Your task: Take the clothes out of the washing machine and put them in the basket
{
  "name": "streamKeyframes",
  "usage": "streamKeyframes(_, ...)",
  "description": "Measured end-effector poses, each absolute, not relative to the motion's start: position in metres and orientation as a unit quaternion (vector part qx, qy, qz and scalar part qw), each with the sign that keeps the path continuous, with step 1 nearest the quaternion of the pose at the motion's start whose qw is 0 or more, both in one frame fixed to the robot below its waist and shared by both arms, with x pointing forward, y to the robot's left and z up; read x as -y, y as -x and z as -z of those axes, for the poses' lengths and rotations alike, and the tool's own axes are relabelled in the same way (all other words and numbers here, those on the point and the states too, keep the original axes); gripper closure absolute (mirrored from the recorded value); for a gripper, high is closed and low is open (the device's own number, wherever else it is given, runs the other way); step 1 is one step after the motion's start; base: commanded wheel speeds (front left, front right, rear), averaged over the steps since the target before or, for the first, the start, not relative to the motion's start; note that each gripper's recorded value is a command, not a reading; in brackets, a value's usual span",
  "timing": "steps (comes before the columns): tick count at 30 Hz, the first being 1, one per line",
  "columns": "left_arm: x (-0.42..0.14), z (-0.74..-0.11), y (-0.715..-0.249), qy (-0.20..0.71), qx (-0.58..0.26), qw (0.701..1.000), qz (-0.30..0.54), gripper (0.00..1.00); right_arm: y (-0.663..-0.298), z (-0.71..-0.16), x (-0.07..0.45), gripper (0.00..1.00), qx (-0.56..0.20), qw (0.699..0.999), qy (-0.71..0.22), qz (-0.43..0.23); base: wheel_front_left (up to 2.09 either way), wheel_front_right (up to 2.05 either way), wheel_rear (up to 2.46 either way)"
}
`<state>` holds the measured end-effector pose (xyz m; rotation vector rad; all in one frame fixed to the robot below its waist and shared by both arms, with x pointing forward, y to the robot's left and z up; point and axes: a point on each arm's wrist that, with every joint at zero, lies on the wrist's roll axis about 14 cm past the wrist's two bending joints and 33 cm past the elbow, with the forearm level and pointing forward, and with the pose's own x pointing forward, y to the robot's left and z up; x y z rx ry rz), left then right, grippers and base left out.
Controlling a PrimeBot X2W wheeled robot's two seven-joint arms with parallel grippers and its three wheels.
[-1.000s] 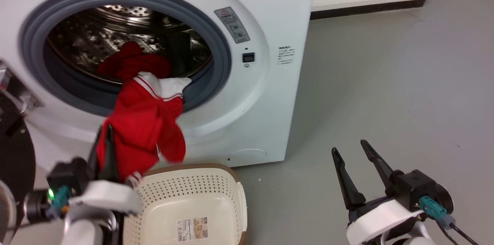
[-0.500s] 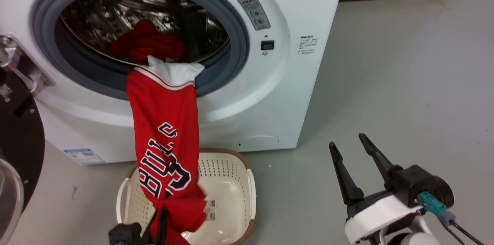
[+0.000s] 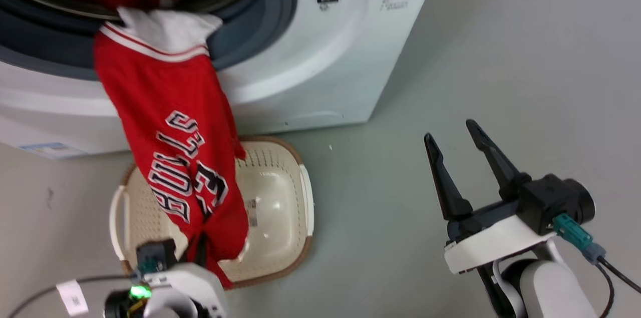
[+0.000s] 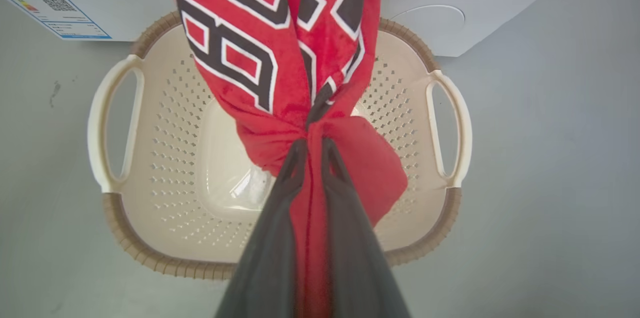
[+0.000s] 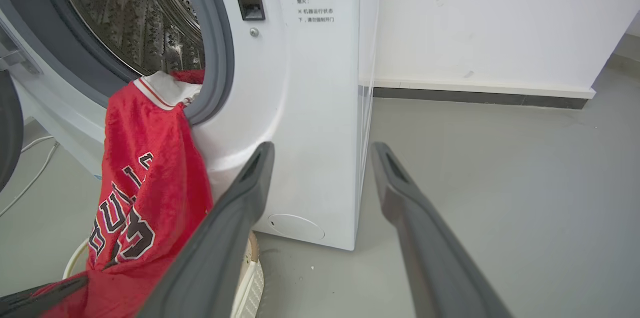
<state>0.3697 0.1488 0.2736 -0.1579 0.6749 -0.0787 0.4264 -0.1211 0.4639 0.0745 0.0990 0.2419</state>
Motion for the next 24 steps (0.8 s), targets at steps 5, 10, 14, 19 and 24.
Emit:
streamKeyframes(5, -0.159, -0.244, -0.406, 0.062, -0.352, 0.933, 0.031, 1.0, -0.442, -0.437, 0.127, 0.0, -0.072, 0.99, -0.038, -0.114, 0.0, 0.0, 0.0)
streamKeyframes(10, -0.167, -0.217, -0.442, 0.048, -0.362, 0.93, 0.026, 1.0, -0.451, -0.408, 0.132, 0.0, -0.096, 0.989, -0.044, -0.106, 0.0, 0.0, 0.0)
streamKeyframes(14, -0.17, -0.193, -0.456, 0.04, -0.38, 0.924, 0.023, 1.0, -0.453, -0.388, 0.139, 0.0, -0.114, 0.988, -0.047, -0.096, 0.0, 0.0, 0.0)
streamKeyframes(19, -0.169, -0.174, -0.479, 0.035, -0.386, 0.921, 0.023, 1.0, -0.452, -0.371, 0.149, 0.0, -0.131, 0.987, -0.045, -0.084, 0.0, 0.0, 0.0)
streamKeyframes(24, -0.168, -0.162, -0.493, 0.038, -0.39, 0.92, 0.014, 0.77, -0.451, -0.362, 0.156, 0.0, -0.139, 0.987, -0.042, -0.074, 0.0, 0.0, 0.0)
